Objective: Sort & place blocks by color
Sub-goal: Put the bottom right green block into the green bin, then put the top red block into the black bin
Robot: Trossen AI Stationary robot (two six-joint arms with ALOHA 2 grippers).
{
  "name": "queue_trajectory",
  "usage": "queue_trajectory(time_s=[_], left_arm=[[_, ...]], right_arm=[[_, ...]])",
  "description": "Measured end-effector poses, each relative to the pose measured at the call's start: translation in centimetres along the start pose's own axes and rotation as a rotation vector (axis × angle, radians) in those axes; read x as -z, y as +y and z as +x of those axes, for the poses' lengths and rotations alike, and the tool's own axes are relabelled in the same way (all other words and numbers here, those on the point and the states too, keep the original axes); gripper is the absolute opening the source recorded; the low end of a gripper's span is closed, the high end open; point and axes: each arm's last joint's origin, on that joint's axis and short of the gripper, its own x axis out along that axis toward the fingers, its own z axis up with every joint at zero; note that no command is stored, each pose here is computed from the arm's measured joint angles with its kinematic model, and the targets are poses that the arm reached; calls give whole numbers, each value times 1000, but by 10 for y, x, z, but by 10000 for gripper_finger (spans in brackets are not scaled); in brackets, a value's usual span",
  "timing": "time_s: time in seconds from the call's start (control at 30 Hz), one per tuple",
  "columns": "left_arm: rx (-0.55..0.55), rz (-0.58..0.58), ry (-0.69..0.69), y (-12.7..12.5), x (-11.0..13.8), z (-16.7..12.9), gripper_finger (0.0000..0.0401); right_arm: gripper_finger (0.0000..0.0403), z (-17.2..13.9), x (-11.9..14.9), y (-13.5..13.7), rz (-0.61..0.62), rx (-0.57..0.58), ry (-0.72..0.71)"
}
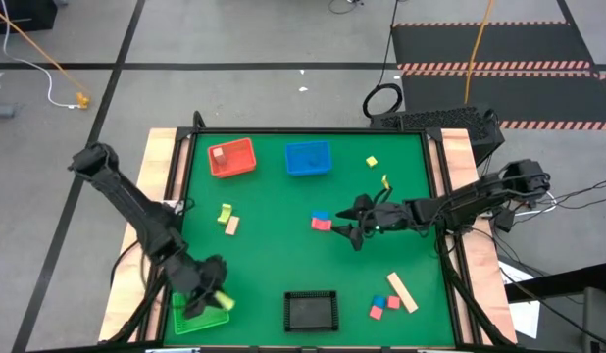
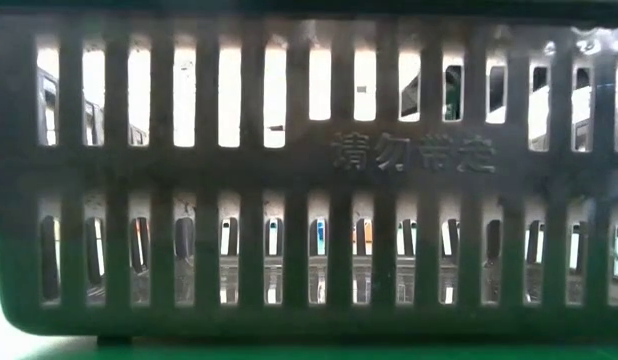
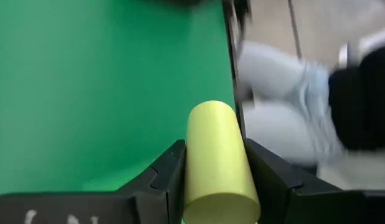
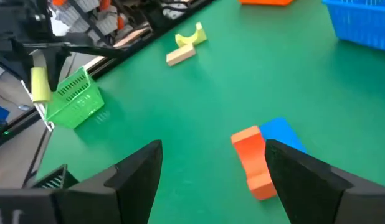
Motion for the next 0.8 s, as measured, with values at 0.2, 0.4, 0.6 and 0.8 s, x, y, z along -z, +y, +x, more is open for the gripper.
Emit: queue_trajectory(time_s=[0.2, 0.4, 0.6, 0.8], left_arm=[[27, -97, 141, -16, 31, -3, 130], [-108, -240, 113, -12, 44, -5, 133], [-120, -329, 113, -12, 46, -5, 234], [-111, -291, 118, -13, 47, -5, 288]], right_arm=[[272, -3, 5, -1, -76, -31, -27], [272, -4, 8, -3, -58, -32, -27], [272, -4, 9, -4, -41, -33, -28], [272, -4, 6, -3, -58, -36, -55]])
